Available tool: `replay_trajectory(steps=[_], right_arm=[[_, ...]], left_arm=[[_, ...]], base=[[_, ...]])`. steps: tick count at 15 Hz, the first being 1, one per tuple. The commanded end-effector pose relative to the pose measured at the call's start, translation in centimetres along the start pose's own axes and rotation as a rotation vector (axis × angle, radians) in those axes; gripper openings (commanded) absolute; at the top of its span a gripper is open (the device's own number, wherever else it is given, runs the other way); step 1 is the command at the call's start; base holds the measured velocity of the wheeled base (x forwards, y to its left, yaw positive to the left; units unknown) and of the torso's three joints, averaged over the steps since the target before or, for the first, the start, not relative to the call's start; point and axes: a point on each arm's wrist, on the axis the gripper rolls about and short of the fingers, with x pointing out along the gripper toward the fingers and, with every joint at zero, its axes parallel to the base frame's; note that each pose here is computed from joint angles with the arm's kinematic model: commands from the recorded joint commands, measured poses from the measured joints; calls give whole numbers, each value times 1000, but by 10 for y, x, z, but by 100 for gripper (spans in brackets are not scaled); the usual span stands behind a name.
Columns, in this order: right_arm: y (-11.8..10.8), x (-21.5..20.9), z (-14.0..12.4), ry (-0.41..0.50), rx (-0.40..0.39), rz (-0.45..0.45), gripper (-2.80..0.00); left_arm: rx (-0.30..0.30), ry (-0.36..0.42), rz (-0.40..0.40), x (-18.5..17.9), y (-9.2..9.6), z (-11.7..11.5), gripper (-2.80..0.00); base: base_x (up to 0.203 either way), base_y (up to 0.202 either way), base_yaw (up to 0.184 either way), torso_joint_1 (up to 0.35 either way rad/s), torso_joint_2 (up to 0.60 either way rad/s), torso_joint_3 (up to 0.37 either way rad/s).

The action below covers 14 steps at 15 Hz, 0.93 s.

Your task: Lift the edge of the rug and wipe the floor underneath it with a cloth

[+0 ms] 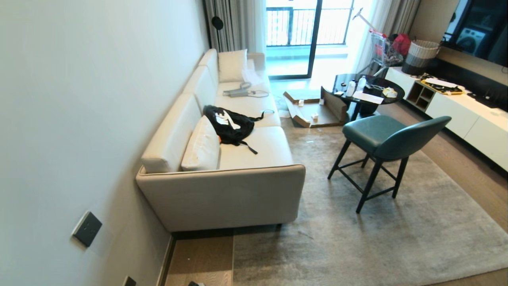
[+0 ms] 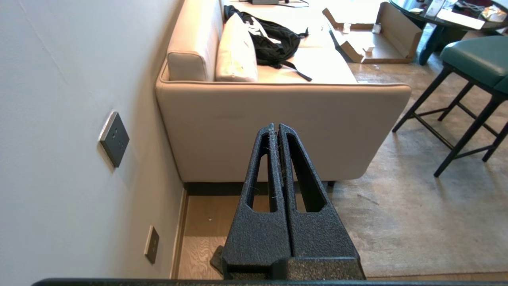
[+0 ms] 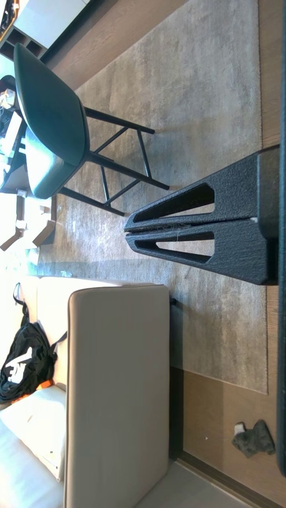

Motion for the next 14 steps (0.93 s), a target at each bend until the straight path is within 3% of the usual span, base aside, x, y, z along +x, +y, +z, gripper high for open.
replay_trajectory(steps=[1, 12, 14], right_arm=[[0, 0, 0, 2, -1, 1, -280], [0, 0, 0, 2, 0, 1, -280], [0, 0, 0, 2, 35, -1, -280]], left_arm=[[-1, 0, 1, 0, 0, 0, -280], [-1, 0, 2, 0, 0, 0, -280], [-1, 0, 0, 0, 0, 0, -280]], base=[[0, 0, 0, 0, 0, 0], [0, 0, 0, 0, 0, 0], [0, 0, 0, 0, 0, 0]])
